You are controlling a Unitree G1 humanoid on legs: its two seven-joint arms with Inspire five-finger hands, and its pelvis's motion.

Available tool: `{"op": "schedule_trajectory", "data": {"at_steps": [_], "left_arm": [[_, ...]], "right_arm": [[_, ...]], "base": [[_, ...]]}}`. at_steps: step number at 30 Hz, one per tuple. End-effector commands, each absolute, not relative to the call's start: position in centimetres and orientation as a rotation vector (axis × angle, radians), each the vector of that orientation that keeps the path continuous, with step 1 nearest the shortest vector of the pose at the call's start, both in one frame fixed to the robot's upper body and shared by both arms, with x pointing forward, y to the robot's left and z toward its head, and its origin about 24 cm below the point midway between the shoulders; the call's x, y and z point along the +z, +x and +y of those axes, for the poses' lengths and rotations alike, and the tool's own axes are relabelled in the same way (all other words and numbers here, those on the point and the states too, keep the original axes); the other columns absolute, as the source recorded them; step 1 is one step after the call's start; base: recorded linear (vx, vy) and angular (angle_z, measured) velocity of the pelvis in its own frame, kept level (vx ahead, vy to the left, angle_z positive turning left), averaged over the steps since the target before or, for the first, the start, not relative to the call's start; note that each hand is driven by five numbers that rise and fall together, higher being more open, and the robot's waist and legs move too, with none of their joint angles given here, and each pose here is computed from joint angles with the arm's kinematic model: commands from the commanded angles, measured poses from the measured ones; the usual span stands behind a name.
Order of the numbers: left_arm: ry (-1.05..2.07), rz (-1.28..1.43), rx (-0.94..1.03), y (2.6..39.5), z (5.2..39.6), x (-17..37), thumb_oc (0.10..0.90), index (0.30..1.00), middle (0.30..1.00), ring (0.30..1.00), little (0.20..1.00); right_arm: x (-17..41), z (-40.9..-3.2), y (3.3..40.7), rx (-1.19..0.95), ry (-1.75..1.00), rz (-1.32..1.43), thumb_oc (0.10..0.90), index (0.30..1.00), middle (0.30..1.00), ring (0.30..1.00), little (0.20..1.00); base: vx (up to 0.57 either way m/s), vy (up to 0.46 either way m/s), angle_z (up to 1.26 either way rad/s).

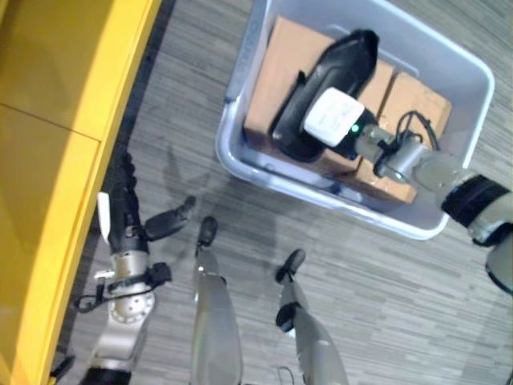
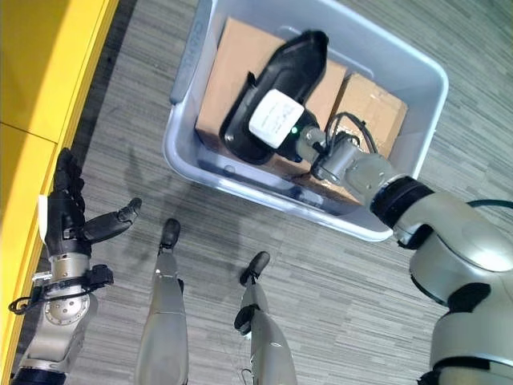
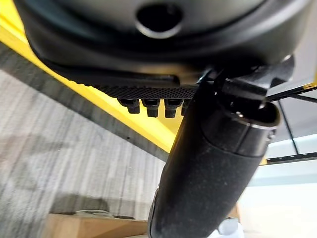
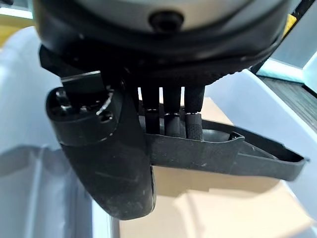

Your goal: Move parts from the plastic box to the shelf.

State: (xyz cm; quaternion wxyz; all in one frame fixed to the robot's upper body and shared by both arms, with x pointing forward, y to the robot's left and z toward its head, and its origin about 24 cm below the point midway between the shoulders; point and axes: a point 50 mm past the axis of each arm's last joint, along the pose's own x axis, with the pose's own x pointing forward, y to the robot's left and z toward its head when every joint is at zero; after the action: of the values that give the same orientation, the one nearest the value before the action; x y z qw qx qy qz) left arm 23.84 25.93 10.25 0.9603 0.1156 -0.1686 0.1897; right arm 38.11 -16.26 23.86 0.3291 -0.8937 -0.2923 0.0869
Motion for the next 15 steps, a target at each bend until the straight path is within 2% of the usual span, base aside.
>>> {"op": "schedule_trajectory", "data": {"at_steps": [1, 11, 15], "left_arm": [[0.287, -0.542, 0.336, 23.5, 25.4, 13.8, 0.900, 1.000, 1.000, 1.000, 1.000], [0.311, -0.512, 0.300, 23.8, 25.5, 13.5, 0.900, 1.000, 1.000, 1.000, 1.000], [0.322, -0.488, 0.258, 23.7, 25.3, 13.1, 0.900, 1.000, 1.000, 1.000, 1.000]], "right_arm": [[31.1, -18.5, 37.0, -0.080, -2.361, -0.835, 0.400, 0.300, 0.300, 0.300, 0.300], [32.6, -19.7, 33.1, -0.112, -2.279, -0.965, 0.400, 0.300, 0.300, 0.300, 0.300], [31.8, -19.6, 31.9, -0.049, -2.198, -0.987, 0.400, 0.300, 0.300, 0.300, 0.300]], "base": [[-0.03, -0.010, -0.20], [-0.02, -0.015, -0.10], [0.05, -0.009, -0.07]]}}
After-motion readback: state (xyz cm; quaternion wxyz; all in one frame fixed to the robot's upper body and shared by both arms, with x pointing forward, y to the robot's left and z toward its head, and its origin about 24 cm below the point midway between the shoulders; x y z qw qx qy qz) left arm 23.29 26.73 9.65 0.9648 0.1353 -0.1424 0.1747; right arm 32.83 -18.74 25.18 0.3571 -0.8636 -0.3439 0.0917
